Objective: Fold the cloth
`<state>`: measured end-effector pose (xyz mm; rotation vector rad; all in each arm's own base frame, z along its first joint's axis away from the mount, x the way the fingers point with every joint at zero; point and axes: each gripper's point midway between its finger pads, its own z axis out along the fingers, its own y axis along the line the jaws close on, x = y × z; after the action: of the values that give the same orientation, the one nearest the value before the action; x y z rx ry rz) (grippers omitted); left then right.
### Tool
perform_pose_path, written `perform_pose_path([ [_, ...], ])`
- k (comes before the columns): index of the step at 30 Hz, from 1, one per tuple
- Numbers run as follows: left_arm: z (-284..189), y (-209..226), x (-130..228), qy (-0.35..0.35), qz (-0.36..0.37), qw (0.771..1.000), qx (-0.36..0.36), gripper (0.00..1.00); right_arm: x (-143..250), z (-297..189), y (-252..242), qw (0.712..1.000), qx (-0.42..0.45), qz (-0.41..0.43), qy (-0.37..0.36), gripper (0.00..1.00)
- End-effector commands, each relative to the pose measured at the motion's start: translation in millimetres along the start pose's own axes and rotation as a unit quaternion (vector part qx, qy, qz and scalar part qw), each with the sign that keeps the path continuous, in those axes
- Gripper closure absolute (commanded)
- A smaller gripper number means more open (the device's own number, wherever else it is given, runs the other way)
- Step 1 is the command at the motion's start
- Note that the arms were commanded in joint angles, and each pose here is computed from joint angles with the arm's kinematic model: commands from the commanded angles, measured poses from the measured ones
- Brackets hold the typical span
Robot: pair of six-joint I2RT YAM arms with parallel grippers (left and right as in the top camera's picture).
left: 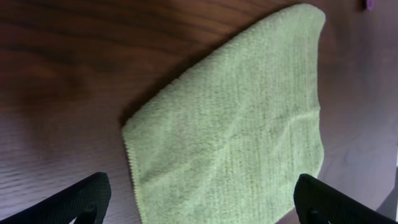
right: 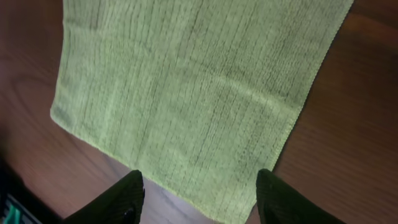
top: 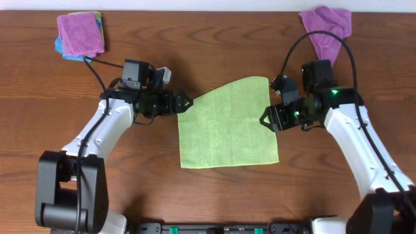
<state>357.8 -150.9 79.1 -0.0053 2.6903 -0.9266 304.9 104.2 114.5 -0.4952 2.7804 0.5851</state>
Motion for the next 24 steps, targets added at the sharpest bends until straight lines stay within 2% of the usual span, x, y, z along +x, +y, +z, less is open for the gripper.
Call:
perform_pose_path([
  [1,11.5,9.8,14.5,0.017,-0.009,1.000,0.011,0.05,-2.3,-5.8,6.9,0.999,0.004,-0.038,-0.003,0.43],
  [7,22.3,12.0,15.2,-0.003,-0.031,0.999,0.034,0.05,0.7,-2.7,12.6,0.999,0.008,-0.049,0.008,0.44],
  [24,59.4,31.4,23.6,0.024,-0.100,0.993,0.052,0.05,12.8,16.0,24.7,0.996,0.017,-0.081,0.030,0.48],
])
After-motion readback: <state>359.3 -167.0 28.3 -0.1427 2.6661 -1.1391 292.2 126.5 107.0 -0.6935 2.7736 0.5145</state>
